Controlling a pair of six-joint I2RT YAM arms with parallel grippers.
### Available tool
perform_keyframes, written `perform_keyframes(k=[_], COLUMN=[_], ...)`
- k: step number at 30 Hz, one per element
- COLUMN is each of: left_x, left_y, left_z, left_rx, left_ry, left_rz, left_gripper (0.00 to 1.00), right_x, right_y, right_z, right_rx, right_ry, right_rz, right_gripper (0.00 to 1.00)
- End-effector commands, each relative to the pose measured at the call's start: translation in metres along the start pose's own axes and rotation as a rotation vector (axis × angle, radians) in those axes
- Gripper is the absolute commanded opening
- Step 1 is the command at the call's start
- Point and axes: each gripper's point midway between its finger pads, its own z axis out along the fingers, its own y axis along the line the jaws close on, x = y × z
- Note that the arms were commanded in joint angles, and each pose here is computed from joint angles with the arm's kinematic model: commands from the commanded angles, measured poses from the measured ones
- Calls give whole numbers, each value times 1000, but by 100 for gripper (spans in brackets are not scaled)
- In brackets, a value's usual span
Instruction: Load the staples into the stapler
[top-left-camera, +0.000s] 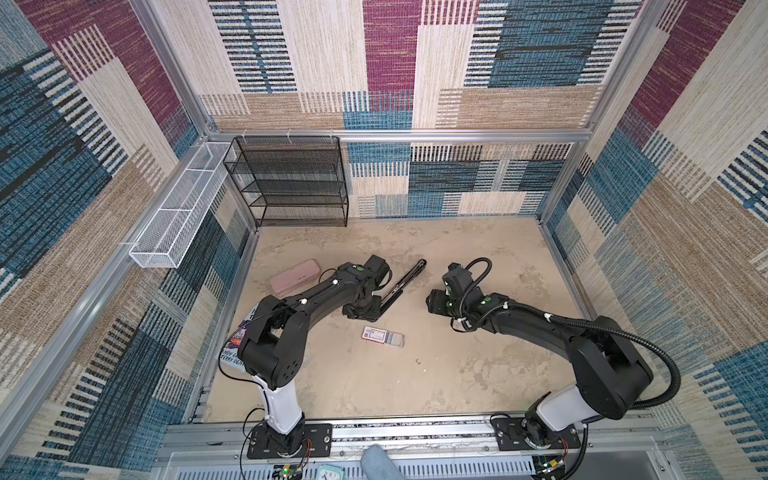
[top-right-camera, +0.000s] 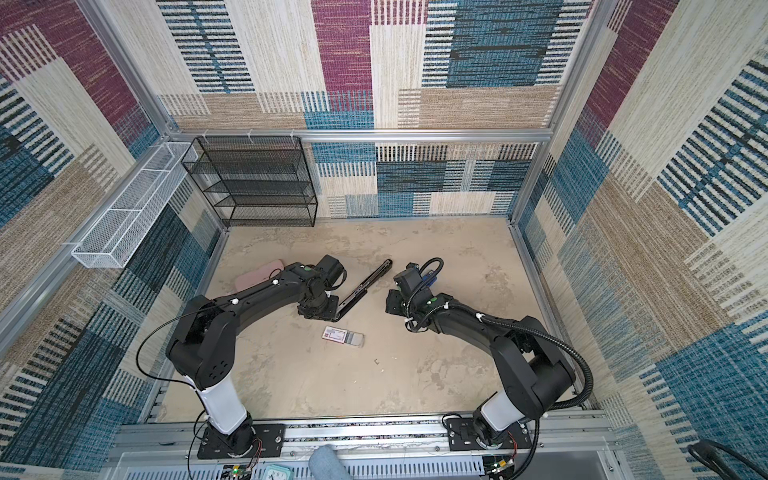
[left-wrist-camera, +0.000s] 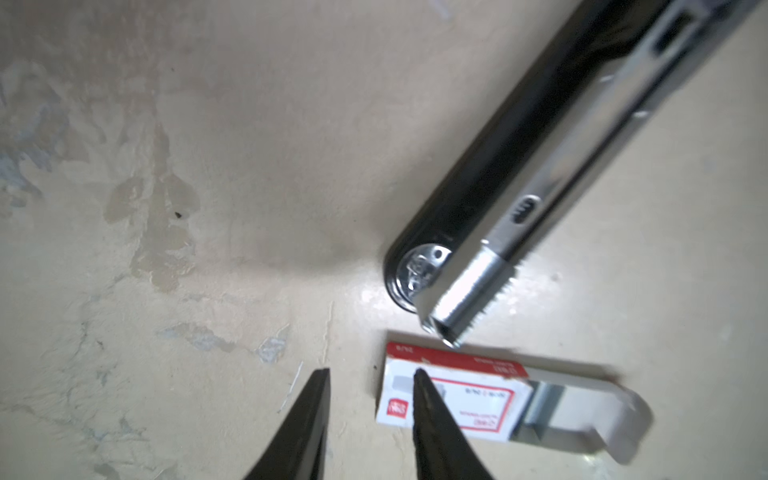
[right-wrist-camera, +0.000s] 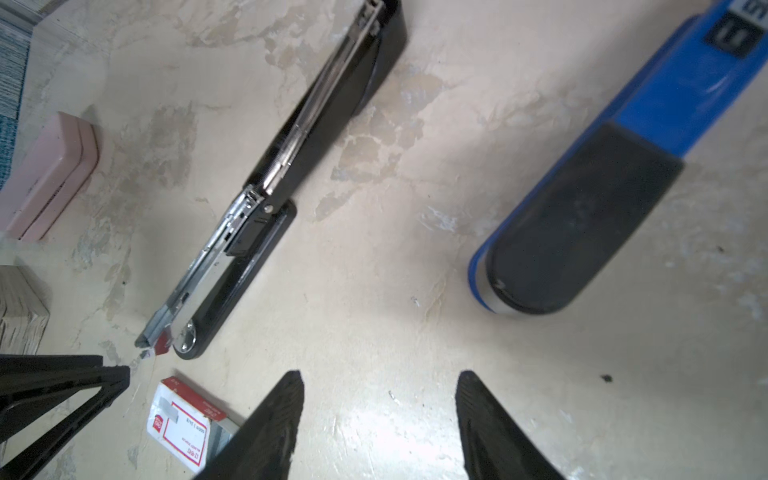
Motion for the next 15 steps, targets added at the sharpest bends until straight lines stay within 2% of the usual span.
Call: perform_keyframes(k=[1,4,9,15], left_x=[-29,-54,-98,-132], left_y=[-15,-35,-68,-96], left_z=[-20,-35,-45,-18], left_rx=[91,194,302,320], left_ry=[-128,-222,-326,-306], left_rz=[31,30,143,288], left_gripper=[45,56,60,61], right_x=[-20,-37,-57,-62], right_y=[16,20,15,4], right_z=[-5,-13,-22,-25], right_rx=[-56,-87,-128,-142], right_ry=[-55,-95,-139,-149], right_rz=[-41,-44,-28,-13], right_gripper=[65,69,73,73])
